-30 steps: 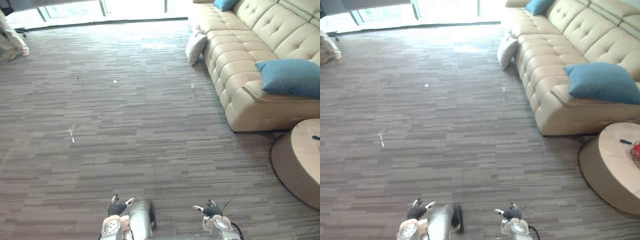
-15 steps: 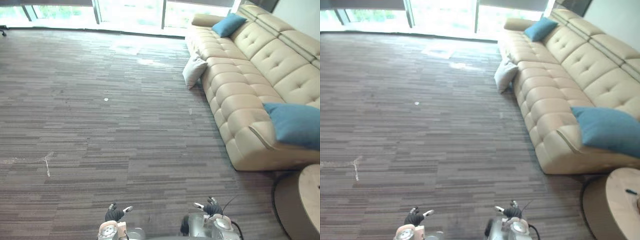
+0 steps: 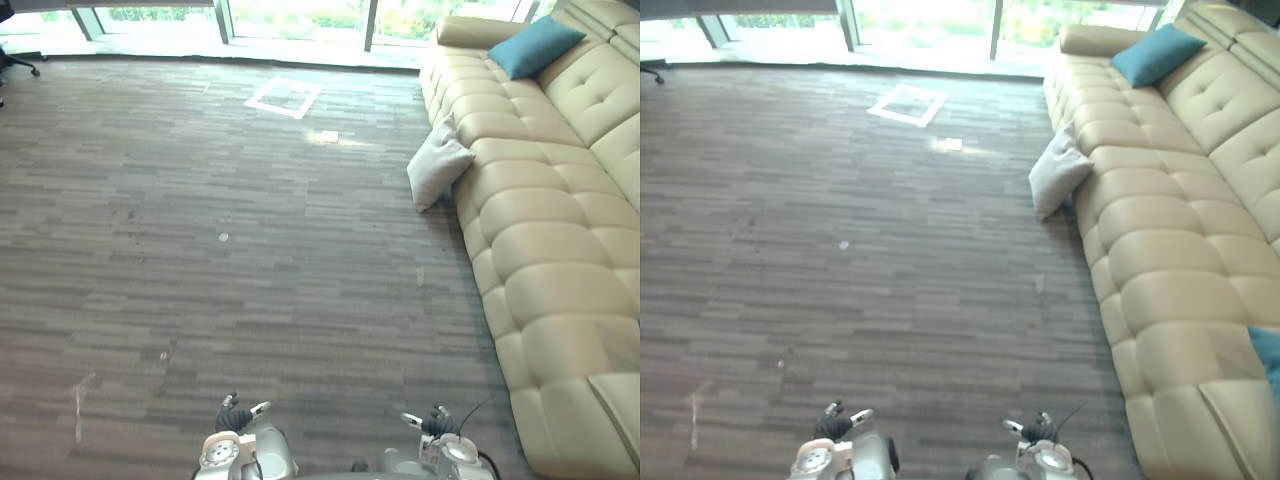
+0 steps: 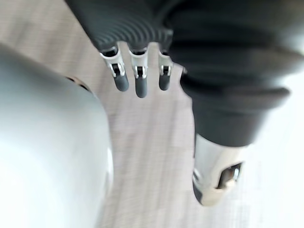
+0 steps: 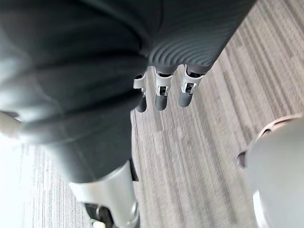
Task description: Pick up cushions and gather them together orderly.
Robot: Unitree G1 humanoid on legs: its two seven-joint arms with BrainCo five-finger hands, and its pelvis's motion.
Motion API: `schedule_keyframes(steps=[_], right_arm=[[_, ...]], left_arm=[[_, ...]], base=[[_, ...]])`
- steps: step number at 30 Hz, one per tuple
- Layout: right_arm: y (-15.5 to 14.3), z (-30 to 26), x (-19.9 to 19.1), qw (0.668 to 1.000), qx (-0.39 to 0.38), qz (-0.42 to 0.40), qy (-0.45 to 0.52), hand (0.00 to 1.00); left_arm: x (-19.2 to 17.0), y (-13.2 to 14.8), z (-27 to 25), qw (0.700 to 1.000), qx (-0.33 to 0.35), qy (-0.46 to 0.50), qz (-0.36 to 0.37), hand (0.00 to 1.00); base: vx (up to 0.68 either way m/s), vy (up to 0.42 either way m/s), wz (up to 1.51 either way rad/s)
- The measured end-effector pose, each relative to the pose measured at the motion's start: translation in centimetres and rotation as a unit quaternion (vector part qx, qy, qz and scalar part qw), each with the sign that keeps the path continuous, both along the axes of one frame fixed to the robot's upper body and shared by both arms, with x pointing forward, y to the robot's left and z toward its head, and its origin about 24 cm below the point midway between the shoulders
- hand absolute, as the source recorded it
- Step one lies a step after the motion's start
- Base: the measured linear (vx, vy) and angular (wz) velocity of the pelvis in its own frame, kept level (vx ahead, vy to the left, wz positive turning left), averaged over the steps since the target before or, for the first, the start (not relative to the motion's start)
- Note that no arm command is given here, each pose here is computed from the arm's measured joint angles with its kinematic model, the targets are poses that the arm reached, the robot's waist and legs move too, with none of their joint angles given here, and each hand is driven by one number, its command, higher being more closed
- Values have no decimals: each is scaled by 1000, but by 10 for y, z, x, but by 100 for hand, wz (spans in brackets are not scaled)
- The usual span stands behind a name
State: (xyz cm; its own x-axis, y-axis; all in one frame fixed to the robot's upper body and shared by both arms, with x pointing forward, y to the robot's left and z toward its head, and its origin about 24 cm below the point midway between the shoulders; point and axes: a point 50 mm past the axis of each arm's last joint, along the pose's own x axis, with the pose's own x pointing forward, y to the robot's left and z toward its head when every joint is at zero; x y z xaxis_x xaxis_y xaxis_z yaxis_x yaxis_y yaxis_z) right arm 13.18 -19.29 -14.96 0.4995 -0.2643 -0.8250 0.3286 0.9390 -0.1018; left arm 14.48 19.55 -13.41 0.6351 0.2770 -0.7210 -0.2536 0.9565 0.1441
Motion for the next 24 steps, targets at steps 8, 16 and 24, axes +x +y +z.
schedule_keyframes(steps=[8, 16, 24], right_arm=[[8, -5, -9, 1000, 4, 11, 20, 0], [-5, 5, 10, 999, -16, 23, -24, 0], [-15, 9, 11, 999, -21, 6, -36, 0]], left_arm=[[-3, 10, -2, 1000, 8, 12, 5, 0], [-21, 0, -16, 997, 0, 71, -23, 0], [-31, -14, -20, 996, -19, 81, -15, 0]], base=[[670, 309, -29], [586, 37, 10], [732, -202, 29]])
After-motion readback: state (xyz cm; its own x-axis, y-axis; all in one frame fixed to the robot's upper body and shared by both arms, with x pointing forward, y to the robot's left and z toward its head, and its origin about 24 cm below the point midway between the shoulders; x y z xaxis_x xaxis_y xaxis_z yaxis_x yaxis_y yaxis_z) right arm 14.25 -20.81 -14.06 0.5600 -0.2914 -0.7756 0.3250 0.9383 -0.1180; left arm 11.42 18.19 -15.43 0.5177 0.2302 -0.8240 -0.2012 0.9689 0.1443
